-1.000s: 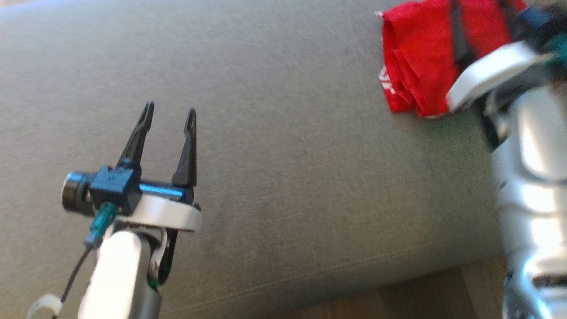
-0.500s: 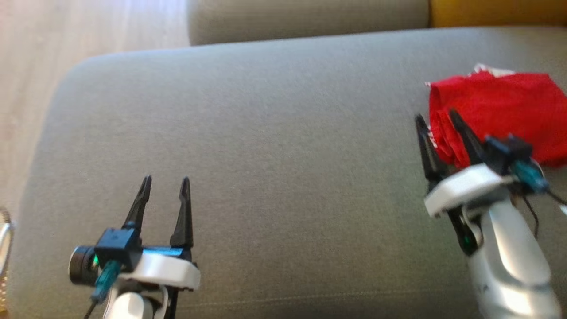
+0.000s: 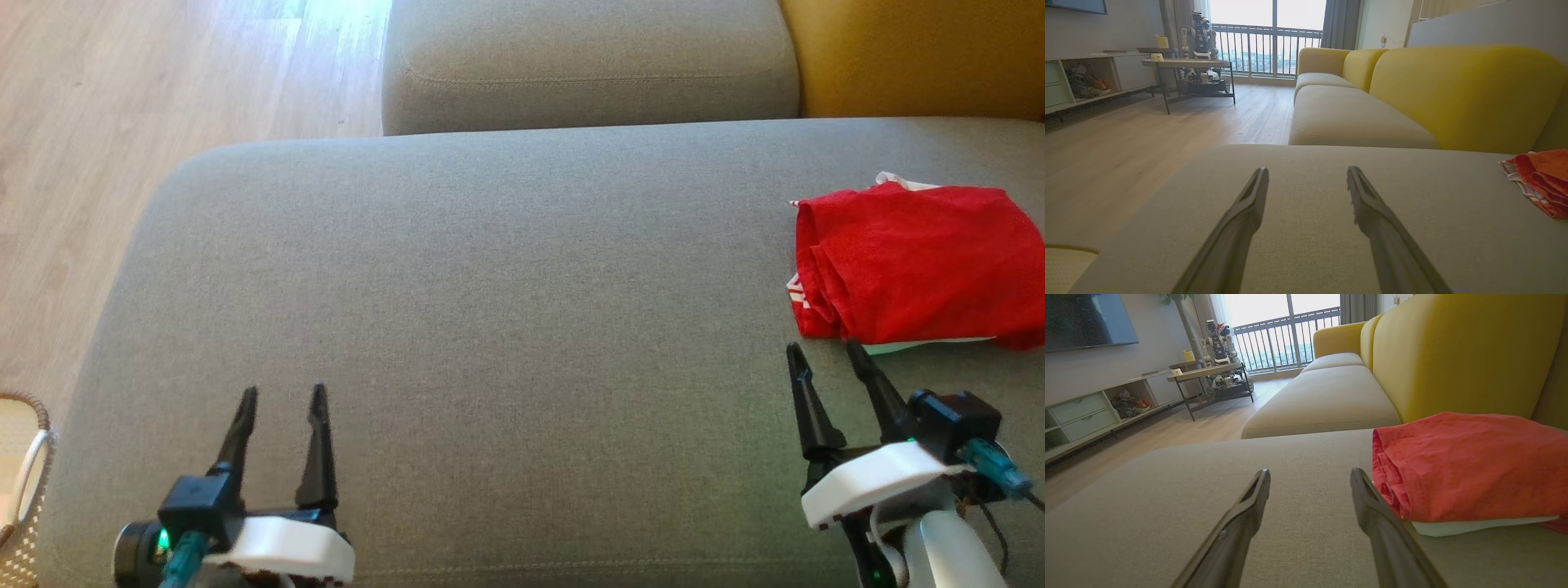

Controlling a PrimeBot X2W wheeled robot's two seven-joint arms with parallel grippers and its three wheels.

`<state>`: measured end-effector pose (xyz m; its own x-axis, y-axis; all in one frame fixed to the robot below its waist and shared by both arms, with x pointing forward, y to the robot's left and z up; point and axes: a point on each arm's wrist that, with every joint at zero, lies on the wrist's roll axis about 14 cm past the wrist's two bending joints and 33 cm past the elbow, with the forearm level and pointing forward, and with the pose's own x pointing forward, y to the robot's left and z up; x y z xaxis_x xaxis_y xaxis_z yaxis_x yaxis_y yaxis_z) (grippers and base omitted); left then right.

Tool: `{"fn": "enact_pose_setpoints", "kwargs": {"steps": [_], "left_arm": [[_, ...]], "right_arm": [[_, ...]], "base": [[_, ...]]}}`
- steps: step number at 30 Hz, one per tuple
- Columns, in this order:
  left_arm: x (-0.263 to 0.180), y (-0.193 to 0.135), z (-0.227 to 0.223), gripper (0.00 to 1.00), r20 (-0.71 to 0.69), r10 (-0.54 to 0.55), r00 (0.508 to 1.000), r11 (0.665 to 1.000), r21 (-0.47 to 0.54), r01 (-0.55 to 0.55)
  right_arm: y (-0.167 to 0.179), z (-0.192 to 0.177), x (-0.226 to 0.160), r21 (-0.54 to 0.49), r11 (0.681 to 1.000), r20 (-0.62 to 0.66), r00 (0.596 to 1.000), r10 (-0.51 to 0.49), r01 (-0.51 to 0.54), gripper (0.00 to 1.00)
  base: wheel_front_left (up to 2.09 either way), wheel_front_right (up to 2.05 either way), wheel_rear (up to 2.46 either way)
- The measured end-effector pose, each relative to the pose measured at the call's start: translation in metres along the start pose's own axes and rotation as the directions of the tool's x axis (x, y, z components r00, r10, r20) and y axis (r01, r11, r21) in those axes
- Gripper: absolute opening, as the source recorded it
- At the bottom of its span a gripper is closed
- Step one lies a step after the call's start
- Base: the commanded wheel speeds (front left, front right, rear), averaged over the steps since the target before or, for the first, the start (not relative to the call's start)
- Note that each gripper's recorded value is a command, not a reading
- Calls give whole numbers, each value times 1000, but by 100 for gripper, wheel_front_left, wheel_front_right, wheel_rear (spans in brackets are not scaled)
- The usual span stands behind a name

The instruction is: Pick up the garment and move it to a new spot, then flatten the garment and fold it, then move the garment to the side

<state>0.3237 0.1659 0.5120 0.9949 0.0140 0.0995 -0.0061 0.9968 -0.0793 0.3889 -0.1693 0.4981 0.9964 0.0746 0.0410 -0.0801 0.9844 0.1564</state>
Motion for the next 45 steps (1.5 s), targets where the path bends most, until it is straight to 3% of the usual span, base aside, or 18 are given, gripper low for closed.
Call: {"fn": "enact_pose_setpoints", "kwargs": {"steps": [3,21,45], "left_arm": [[-1,7,-4,100,-14,38,999,999,0,-38],[1,7,-2,100,-6,14,1000,999,39,-14],[3,14,3,100,9,27,1000,998,-62,-27]], "right_arm": [[3,2,-2,-8,1000,8,1000,9,-9,100],[6,9,-2,-4,1000,29,999,18,-18,100],[4,7,-4,-5,1000,25,1000,13,-13,100]], "base": [[0,0,0],[0,0,0],[0,0,0]]}}
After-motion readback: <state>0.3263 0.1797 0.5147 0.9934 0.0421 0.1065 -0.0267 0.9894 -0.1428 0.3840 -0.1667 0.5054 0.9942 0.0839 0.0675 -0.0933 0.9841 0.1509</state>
